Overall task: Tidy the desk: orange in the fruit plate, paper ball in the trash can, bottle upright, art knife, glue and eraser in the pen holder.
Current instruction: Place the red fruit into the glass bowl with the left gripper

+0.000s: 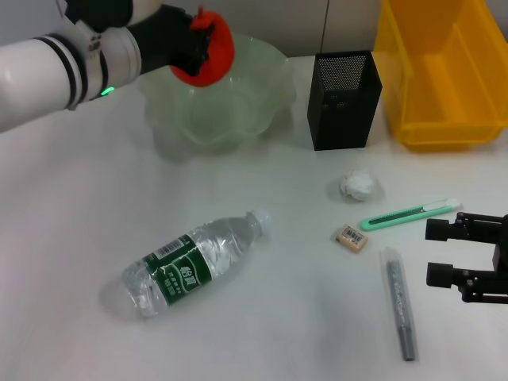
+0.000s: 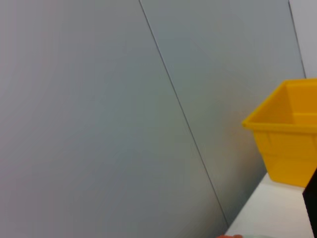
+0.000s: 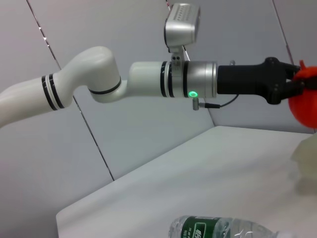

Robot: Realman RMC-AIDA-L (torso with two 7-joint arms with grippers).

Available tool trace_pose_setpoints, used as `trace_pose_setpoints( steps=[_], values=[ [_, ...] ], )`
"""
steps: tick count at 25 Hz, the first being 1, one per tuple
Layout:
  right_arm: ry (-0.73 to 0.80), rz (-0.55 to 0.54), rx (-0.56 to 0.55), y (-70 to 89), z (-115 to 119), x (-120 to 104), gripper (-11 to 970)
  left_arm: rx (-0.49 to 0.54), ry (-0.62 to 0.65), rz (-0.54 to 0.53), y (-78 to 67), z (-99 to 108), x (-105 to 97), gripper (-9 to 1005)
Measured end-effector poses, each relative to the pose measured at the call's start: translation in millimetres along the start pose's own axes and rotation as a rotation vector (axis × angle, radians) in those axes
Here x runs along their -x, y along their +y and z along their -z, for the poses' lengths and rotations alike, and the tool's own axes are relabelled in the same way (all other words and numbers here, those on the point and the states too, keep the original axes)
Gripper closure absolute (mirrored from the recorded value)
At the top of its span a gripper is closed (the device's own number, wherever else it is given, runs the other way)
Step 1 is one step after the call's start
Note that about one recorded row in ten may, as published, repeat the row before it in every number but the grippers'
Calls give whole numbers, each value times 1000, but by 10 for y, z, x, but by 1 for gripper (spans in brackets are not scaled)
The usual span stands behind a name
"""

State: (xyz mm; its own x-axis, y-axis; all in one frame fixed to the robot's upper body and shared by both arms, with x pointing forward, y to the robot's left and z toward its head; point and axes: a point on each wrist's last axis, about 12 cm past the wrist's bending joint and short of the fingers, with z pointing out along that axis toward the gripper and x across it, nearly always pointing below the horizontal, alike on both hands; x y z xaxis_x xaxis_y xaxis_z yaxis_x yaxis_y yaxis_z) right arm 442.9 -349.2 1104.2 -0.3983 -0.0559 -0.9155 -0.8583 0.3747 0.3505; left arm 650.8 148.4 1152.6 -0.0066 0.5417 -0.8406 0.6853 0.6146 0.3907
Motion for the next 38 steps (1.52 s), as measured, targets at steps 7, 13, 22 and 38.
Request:
trace_pose_setpoints(
  steps=[7,13,22,38],
  values=[
    [-5,-4,6,3,-15,-29,230,16,16,-26,-82,-78,-26,924],
    [-5,0,5,3,-14,-31,230,50,8,-33,-78,-99,-1,923],
    [-12,-1,12,0,-35,-37,230,63,15,-63,-153,-140,-6,921],
    [-19,-3,19,6,-56,-61,230,67,70,-65,-171,-189,-150,918]
  ],
)
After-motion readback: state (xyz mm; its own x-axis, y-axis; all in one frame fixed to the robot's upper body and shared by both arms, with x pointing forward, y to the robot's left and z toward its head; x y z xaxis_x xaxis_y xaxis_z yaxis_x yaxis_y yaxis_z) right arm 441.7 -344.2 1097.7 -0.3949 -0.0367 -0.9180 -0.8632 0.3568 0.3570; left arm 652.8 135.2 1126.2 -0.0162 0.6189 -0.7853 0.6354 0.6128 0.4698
